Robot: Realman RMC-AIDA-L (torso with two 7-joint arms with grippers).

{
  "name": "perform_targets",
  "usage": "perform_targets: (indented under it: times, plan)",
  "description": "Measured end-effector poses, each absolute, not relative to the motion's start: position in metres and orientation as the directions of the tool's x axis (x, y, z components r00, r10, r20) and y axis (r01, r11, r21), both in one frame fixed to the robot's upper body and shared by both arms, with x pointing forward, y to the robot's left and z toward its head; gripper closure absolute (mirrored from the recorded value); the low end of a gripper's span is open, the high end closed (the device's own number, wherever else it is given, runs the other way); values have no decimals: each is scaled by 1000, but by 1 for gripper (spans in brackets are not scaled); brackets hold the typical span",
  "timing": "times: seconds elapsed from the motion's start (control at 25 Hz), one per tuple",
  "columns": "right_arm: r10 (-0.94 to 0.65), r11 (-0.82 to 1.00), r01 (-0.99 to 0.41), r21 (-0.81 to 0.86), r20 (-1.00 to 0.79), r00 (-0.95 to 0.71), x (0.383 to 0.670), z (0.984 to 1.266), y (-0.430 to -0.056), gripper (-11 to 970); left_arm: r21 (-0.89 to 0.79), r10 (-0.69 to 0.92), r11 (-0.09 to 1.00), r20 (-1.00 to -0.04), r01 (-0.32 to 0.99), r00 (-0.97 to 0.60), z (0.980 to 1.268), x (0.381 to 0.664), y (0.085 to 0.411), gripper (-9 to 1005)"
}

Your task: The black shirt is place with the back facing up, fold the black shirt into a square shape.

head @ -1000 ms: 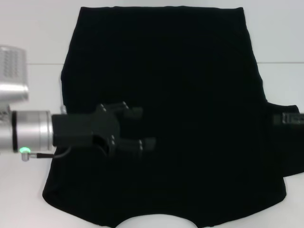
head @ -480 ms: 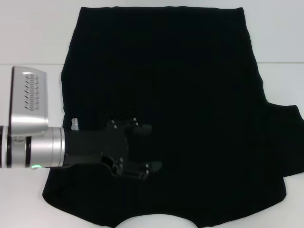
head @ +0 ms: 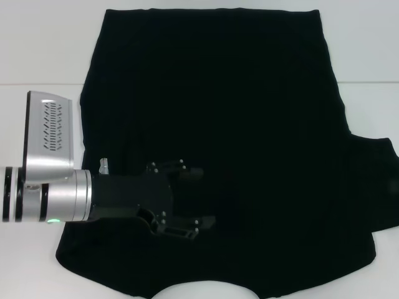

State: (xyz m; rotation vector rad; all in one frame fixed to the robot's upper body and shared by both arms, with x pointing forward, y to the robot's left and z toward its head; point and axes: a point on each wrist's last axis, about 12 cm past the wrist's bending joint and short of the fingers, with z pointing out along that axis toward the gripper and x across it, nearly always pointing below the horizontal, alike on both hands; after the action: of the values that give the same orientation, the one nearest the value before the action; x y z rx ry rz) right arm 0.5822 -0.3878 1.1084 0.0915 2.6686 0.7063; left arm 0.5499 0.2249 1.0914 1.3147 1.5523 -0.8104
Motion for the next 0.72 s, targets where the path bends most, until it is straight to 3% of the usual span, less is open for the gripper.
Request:
perform_targets:
  times: [0.4,0.72]
  plan:
    - [141,868,-45,494,-332,-933,585,1105,-378,44,78,370,223,-929,972,-11,1092,551,225,102]
    - [107,885,-69,460,-346,-932,591,1097,-363,160,85,374,228,-927,970,-7,1093,553,225,104]
